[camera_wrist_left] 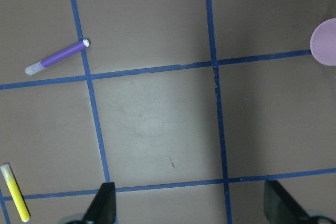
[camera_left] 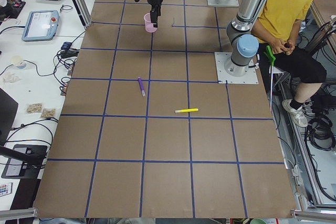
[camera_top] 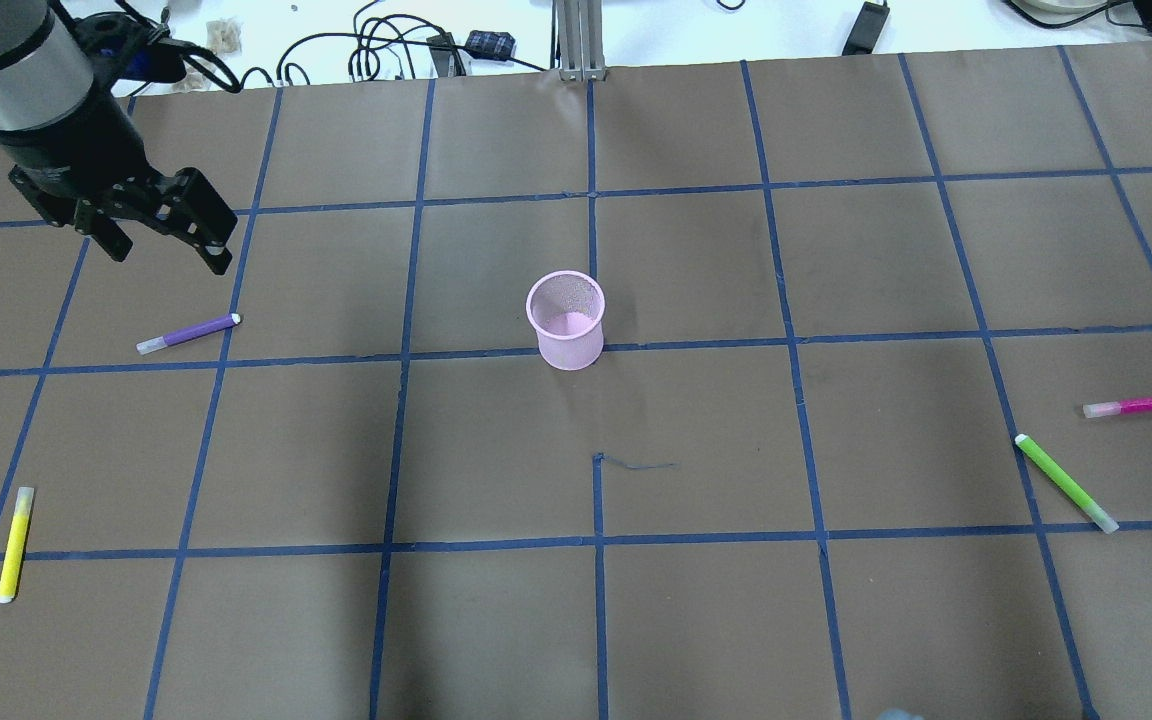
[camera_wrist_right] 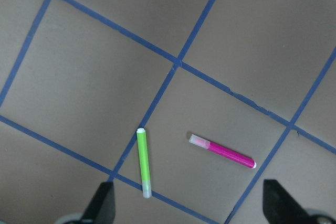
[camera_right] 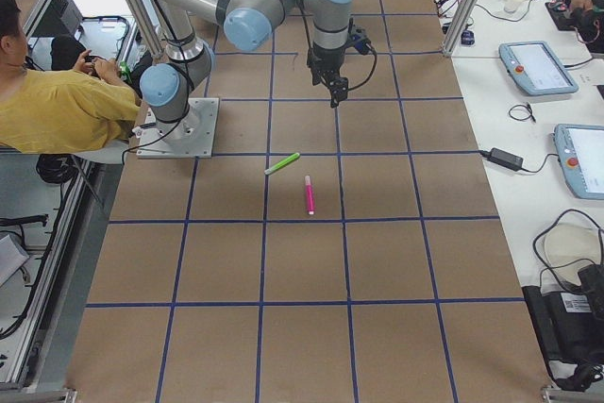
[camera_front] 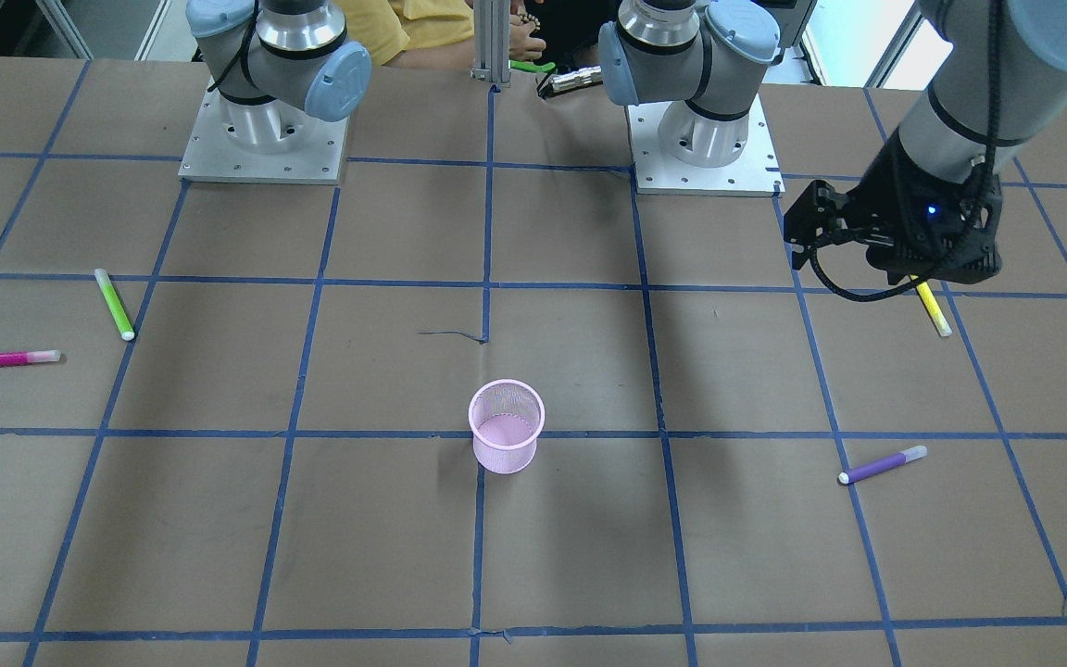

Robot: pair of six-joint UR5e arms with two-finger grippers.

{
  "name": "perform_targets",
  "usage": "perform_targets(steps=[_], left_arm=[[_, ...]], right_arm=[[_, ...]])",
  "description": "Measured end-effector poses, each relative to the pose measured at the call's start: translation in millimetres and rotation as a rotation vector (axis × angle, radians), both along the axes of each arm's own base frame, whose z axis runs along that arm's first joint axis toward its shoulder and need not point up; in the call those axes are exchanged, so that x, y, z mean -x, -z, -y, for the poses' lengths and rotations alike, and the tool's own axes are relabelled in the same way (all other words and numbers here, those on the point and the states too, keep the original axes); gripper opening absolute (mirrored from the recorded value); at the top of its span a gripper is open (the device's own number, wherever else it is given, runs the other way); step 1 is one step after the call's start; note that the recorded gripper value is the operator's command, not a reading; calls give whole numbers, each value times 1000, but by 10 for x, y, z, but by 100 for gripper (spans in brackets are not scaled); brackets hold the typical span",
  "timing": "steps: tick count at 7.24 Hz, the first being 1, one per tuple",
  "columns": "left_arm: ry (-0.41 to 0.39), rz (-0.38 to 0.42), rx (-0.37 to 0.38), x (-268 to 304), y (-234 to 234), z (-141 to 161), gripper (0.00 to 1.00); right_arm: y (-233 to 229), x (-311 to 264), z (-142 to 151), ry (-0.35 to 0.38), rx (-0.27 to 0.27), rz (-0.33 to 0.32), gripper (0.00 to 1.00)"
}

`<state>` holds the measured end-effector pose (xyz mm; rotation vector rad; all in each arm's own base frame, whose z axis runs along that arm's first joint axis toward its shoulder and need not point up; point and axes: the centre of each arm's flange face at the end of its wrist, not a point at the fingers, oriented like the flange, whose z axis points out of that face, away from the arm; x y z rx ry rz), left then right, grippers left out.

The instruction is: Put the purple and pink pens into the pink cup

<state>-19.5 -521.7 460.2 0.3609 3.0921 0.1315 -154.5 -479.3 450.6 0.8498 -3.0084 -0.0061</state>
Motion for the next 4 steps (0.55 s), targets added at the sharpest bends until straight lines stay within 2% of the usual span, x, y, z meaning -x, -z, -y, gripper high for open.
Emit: perform_targets(steps=[2,3,4], left_arm=[[177,5,28,-346,390,238,100],[253,30,53,-463,658,397,100],[339,53,73,-548,935,561,100]], right_arm=[[497,824,-135,-102,-8,104,99],[836,1264,-182,-172,9,168,99],[1170,1635,-208,-250,34,206,99]])
